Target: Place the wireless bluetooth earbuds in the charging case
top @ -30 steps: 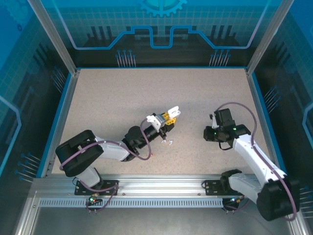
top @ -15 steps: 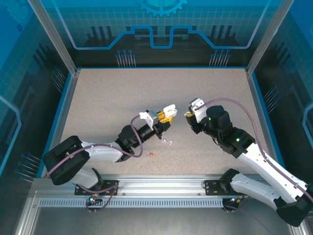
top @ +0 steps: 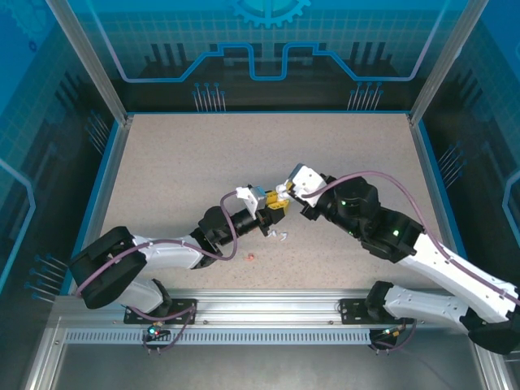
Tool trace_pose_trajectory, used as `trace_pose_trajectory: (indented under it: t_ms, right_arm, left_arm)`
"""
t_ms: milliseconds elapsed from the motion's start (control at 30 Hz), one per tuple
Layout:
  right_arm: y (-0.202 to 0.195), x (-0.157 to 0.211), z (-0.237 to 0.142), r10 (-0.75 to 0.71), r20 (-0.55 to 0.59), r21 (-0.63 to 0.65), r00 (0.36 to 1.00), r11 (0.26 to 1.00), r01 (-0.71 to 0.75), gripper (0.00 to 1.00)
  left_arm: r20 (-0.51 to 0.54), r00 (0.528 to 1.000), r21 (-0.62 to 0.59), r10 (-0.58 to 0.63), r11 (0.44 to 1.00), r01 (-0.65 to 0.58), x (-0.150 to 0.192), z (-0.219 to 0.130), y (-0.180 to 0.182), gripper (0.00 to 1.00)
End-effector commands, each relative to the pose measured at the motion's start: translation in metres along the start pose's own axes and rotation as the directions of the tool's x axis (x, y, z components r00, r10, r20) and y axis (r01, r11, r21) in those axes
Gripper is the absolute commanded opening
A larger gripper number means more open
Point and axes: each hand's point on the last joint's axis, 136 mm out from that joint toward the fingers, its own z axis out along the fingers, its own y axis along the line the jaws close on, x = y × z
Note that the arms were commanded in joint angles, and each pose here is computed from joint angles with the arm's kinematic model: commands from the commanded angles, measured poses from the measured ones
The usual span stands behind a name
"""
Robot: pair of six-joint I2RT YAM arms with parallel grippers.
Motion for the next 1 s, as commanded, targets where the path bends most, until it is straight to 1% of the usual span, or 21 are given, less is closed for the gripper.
trace_pose_trajectory:
  t_ms: [0,367,767,967]
  right_arm:
    - [-0.004,-0.002,0.001,-0.070,-0.031,0.036,0.997,0.997,0.072,0.20]
    - [0.014,0.023,0.012,-0.124,-0.135,-0.001,0.983,0.992,0.125,0.20]
    - [0.027,0.040,0.023,-0.159,-0.197,-0.044,0.968,0.987,0.153,0.21]
    - [0.029,0.046,0.028,-0.170,-0.219,-0.042,0.961,0.985,0.164,0.21]
  left_arm:
    - [0.057,0.998,0.025,-0.008,1.000,0.006,-0.021,0.002,-0.003,0.00]
    - [0.062,0.998,0.020,-0.008,1.000,0.006,-0.020,0.002,-0.002,0.00]
    - [0.061,0.998,0.017,-0.004,1.000,0.003,-0.019,0.001,-0.002,0.00]
    - [0.063,0.998,0.019,-0.005,1.000,0.004,-0.020,0.001,-0.002,0.00]
